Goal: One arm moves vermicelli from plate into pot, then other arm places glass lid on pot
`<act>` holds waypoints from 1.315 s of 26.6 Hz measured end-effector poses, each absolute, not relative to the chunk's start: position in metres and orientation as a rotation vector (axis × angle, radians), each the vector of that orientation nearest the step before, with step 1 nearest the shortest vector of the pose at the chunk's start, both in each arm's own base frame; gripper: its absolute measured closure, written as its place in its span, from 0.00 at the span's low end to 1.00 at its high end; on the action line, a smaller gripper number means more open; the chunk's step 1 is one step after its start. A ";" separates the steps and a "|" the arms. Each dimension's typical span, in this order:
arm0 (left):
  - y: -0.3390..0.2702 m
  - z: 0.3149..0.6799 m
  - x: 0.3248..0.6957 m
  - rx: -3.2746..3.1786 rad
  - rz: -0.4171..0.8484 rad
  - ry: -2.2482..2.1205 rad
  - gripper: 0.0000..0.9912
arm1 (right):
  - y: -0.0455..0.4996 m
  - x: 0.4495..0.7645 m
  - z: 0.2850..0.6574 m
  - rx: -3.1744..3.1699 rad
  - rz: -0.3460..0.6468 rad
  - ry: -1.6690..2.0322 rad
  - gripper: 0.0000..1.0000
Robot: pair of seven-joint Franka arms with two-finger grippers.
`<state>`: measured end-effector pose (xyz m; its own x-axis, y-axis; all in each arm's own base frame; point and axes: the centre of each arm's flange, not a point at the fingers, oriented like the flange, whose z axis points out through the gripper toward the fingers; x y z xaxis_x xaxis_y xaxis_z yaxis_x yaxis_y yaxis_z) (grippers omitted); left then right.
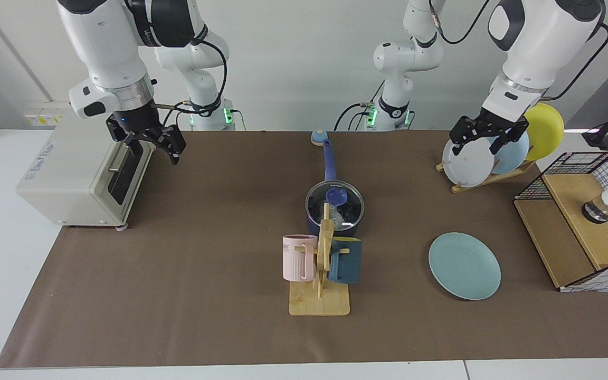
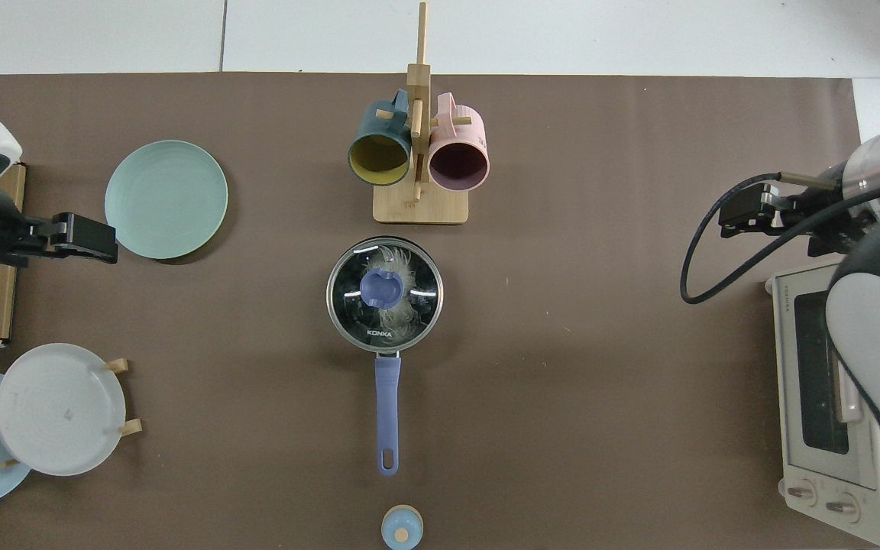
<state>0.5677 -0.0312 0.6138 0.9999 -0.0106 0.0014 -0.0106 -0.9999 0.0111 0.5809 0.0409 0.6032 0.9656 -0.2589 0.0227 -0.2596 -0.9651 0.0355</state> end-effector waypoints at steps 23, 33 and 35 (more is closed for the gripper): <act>-0.031 0.614 0.568 3.130 0.002 -0.017 0.00 | 0.071 0.570 0.575 3.085 -0.021 -0.318 0.00; -0.031 0.614 0.568 3.130 0.002 -0.017 0.00 | 0.071 0.561 0.561 3.088 -0.014 -0.311 0.00; -0.031 0.614 0.568 3.130 0.002 -0.017 0.00 | 0.071 0.560 0.561 3.088 -0.013 -0.311 0.00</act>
<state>0.5676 -0.0312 0.6139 0.9999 -0.0106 0.0014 -0.0106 -0.9999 0.0111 0.5604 0.0712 0.5608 0.9798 -0.1997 -0.0047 -0.1994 -0.9792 0.0386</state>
